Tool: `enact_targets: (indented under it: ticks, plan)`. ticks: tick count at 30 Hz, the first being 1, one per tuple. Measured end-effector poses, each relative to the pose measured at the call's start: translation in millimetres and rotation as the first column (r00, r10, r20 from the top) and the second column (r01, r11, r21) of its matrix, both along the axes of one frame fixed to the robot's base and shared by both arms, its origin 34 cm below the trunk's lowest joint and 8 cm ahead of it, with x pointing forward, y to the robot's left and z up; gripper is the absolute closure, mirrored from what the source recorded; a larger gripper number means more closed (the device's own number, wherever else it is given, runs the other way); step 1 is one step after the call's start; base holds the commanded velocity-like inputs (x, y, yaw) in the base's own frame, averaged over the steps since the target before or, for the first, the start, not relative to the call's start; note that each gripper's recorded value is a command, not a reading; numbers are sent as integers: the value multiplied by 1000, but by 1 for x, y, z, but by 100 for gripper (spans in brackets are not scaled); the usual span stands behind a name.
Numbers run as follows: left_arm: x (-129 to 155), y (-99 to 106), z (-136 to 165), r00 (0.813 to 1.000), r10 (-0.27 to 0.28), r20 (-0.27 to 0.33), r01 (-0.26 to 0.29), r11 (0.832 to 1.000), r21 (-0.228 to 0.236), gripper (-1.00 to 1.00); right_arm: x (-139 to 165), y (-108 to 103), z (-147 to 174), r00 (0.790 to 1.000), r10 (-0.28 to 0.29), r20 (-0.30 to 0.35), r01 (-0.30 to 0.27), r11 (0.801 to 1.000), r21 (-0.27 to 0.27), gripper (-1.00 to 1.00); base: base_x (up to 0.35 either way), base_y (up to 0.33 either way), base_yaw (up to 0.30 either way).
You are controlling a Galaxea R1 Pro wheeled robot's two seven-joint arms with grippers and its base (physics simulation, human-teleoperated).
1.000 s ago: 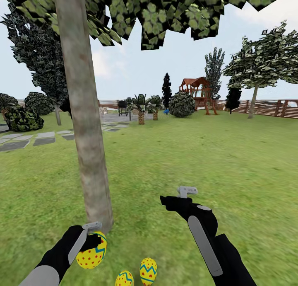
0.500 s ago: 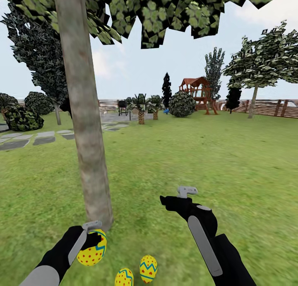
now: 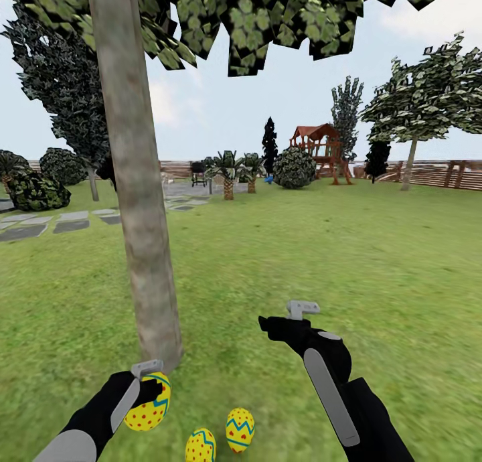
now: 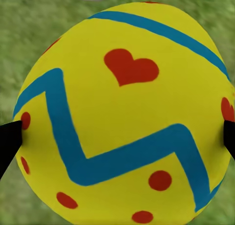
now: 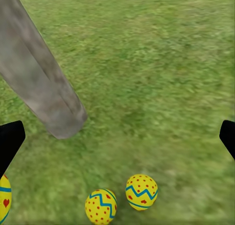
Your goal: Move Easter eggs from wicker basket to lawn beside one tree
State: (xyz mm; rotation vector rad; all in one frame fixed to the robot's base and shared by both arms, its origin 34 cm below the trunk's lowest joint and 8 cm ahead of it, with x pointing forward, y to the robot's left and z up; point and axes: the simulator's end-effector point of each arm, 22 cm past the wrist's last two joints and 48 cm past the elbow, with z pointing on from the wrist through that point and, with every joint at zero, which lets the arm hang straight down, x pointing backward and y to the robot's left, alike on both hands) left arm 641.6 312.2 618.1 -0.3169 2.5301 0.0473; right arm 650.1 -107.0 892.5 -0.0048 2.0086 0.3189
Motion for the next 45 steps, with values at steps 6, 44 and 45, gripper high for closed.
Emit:
enact_targets:
  ticks: [6, 44, 45]
  plan:
    - [0, 1, -12, 1000, 3, 9, -3, 1000, 3, 100, -1, 0, -11, 1000, 0, 1, 0, 1000, 0, -100, 0, 0, 0]
    - [-8, 11, -90, 998, 29, 62, -31, 999, 29, 100, -14, 0, -88, 1000, -1, 2, 1, 1000, 0, -100, 0, 0, 0]
    - [-9, 12, -93, 998, 31, 62, -33, 999, 30, 100, -14, 0, -90, 1000, -1, 2, 1, 1000, 0, -100, 0, 0, 0]
